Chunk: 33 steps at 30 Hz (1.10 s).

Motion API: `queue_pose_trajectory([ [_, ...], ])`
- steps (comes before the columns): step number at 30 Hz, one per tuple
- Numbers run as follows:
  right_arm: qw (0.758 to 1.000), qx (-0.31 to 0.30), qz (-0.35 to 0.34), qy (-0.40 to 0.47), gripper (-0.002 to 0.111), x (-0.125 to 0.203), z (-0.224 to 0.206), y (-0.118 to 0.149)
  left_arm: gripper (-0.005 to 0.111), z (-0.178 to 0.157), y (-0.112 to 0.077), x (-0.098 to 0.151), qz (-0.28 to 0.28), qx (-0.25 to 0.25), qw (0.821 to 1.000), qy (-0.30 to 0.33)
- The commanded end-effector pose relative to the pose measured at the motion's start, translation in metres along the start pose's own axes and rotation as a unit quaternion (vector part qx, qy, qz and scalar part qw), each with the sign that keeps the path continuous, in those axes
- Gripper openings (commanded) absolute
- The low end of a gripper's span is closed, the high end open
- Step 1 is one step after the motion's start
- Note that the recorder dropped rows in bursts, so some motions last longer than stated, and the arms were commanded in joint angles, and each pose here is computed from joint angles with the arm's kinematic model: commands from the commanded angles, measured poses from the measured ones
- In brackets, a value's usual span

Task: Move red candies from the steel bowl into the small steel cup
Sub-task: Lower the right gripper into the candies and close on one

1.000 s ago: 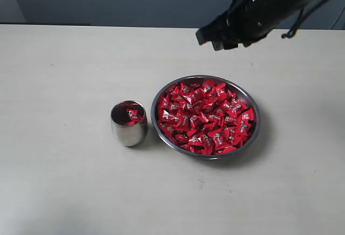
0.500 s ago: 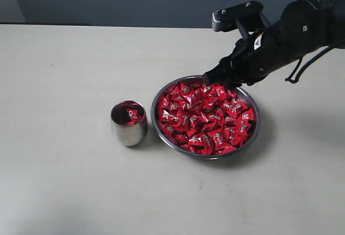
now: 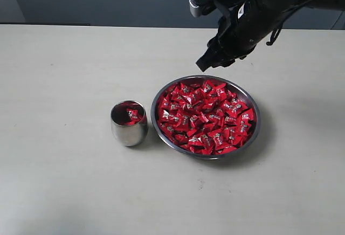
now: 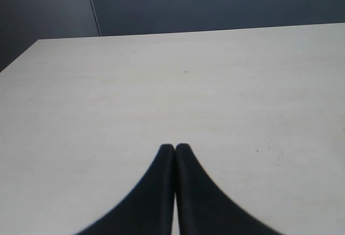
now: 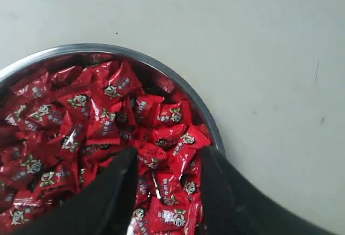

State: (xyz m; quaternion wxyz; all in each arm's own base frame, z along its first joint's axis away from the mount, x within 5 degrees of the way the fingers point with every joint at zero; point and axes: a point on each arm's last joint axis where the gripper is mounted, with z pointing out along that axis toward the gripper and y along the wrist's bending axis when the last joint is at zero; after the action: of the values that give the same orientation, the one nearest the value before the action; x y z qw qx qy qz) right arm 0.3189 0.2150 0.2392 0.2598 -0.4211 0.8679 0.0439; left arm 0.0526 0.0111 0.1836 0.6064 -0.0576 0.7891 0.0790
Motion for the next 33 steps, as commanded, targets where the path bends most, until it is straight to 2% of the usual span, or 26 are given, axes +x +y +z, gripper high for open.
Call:
queue_pose_trajectory([
  [1,1.000,-0.005,0.007,0.003,0.038,-0.003,-0.002,-0.003,0.000,0.000,0.000,0.001,0.001,0.003,1.000,-0.004],
  [9,0.996,-0.066,0.064,0.003,0.038,-0.005,-0.003,0.011,0.000,0.000,0.000,0.001,0.001,0.003,1.000,-0.004],
  [13,0.985,-0.131,0.103,0.042,0.038,-0.002,0.011,0.033,0.000,0.000,0.000,0.001,0.001,0.003,1.000,-0.004],
  [14,0.978,-0.150,0.132,0.069,0.038,0.001,0.019,0.041,0.000,0.000,0.000,0.001,0.001,0.003,1.000,-0.004],
  [18,0.950,-0.138,0.255,0.118,0.038,0.006,0.037,0.049,0.000,0.000,0.000,0.001,0.001,0.003,1.000,-0.004],
  [20,0.944,-0.134,0.275,0.124,0.038,0.007,0.040,0.049,0.000,0.000,0.000,0.001,0.001,0.003,1.000,-0.004],
  [25,0.938,-0.124,0.300,0.122,0.038,0.006,0.043,0.051,0.000,0.000,0.000,0.001,0.001,0.003,1.000,-0.004],
  [33,0.930,-0.127,0.304,0.162,0.027,0.015,0.070,0.066,0.000,0.000,0.000,0.001,0.001,0.003,1.000,-0.004],
])
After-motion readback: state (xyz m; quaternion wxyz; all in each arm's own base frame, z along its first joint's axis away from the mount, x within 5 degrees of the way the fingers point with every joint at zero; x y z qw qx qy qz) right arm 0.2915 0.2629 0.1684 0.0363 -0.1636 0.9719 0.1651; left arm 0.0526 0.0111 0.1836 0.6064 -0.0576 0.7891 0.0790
